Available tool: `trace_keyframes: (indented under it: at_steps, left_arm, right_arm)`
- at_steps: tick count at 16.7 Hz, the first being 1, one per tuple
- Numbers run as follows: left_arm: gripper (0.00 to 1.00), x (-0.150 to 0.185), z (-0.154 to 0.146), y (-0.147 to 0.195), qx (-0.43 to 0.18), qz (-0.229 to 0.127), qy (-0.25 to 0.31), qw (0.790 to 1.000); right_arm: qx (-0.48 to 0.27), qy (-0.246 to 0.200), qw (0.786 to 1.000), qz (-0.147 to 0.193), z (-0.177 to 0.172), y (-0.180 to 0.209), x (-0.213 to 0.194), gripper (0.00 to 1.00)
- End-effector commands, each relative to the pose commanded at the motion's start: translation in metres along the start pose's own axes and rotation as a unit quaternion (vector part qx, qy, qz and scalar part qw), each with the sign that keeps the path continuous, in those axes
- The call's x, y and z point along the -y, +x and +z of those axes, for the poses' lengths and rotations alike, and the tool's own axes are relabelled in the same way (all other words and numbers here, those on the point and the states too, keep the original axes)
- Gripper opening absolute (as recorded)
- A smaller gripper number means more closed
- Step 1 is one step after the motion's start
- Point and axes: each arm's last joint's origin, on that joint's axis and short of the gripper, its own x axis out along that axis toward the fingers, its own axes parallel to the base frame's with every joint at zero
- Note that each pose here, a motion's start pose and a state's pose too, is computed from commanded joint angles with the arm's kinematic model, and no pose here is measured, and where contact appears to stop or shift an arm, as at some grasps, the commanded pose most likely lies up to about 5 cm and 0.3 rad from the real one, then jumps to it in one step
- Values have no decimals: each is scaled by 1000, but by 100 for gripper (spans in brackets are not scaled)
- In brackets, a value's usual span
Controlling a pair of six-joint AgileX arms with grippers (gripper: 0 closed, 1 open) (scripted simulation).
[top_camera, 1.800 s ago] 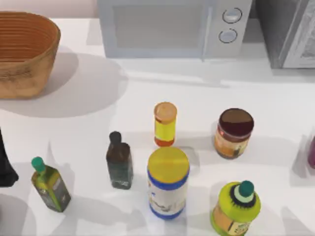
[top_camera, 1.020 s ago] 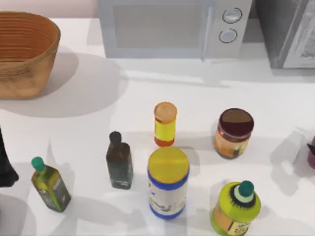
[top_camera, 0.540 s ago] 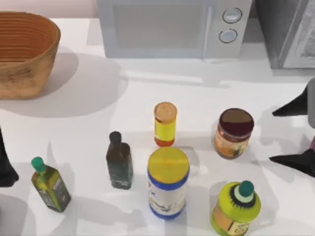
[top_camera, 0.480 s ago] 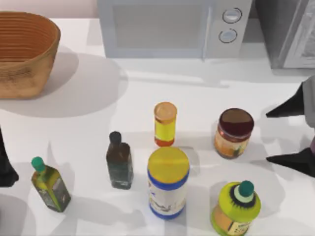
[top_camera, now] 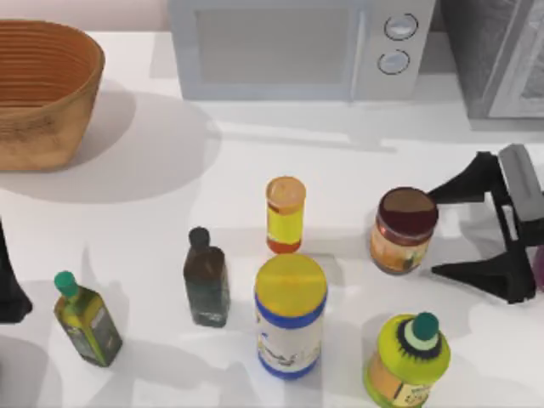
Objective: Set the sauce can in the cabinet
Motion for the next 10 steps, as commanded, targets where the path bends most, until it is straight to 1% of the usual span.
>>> trace_keyframes:
  at_steps: [3,10]
  left_arm:
    - [100,0,0,0,0,0,0,1000]
    - [100,0,0,0,0,0,0,1000]
  right_arm:
    - [18,-6,1000,1,-8,2,3,100]
    - [17,-6,1000,2,-6,4,3,100]
